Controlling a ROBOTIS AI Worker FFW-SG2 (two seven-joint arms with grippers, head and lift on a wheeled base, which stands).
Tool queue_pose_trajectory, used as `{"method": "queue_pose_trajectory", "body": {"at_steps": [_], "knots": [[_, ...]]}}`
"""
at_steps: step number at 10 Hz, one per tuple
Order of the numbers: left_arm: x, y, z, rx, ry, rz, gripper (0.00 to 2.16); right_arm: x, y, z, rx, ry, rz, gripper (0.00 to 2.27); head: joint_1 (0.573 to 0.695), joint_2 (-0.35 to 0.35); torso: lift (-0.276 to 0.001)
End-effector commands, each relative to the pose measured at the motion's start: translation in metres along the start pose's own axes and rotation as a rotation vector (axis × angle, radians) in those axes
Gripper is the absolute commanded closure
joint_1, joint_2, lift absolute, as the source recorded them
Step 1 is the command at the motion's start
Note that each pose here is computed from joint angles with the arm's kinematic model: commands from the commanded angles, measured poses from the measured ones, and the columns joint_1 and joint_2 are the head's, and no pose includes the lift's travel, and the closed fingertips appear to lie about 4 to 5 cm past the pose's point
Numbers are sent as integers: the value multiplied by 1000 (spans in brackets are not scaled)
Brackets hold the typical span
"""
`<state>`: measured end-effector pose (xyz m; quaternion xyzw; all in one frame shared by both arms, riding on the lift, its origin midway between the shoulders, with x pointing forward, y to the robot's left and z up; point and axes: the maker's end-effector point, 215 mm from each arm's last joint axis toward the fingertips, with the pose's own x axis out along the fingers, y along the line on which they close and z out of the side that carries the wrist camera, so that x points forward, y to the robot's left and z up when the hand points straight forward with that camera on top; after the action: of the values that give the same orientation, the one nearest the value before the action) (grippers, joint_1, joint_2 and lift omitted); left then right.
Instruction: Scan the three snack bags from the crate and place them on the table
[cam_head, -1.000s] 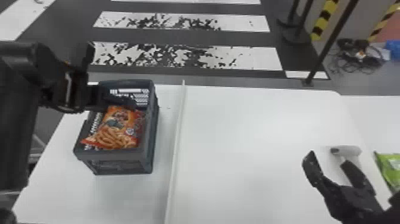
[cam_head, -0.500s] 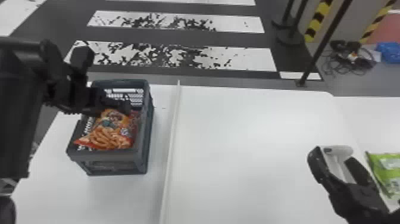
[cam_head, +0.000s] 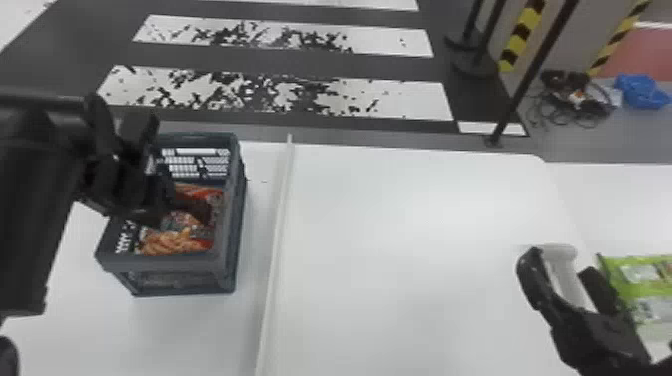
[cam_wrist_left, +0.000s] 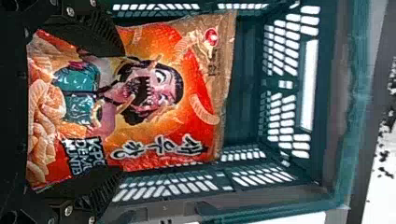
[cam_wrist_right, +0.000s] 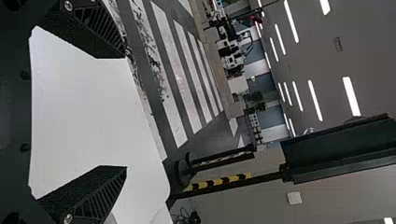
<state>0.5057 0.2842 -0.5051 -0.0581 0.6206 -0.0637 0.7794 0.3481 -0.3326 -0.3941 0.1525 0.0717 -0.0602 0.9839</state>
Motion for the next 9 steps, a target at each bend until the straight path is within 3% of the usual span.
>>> {"method": "queue_pose_trajectory", "body": {"at_steps": [1,2,3,4,5,6,9], "knots": [[13,8,-20,-14,53,14,157,-5,-8,1,-1,-6,-14,76,695,-64,-36],[18,15,-23,-18,54,20,194,-9,-15,3,-1,-11,-26,76,695,-66,-36],[19,20,-23,-21,48,19,441,-11,-21,6,-5,-15,-34,76,695,-70,-36],[19,22,-25,-21,54,26,1261,-13,-25,8,-3,-17,-40,76,695,-73,-36],[16,22,-28,-20,61,34,1858,-15,-25,10,6,-23,-38,76,695,-74,-36],[11,21,-25,-15,45,36,2013,-16,-25,11,10,-26,-38,76,695,-74,-36],[-7,19,-9,21,-48,59,2017,-23,-23,21,22,-54,-45,76,695,-76,-36]]}}
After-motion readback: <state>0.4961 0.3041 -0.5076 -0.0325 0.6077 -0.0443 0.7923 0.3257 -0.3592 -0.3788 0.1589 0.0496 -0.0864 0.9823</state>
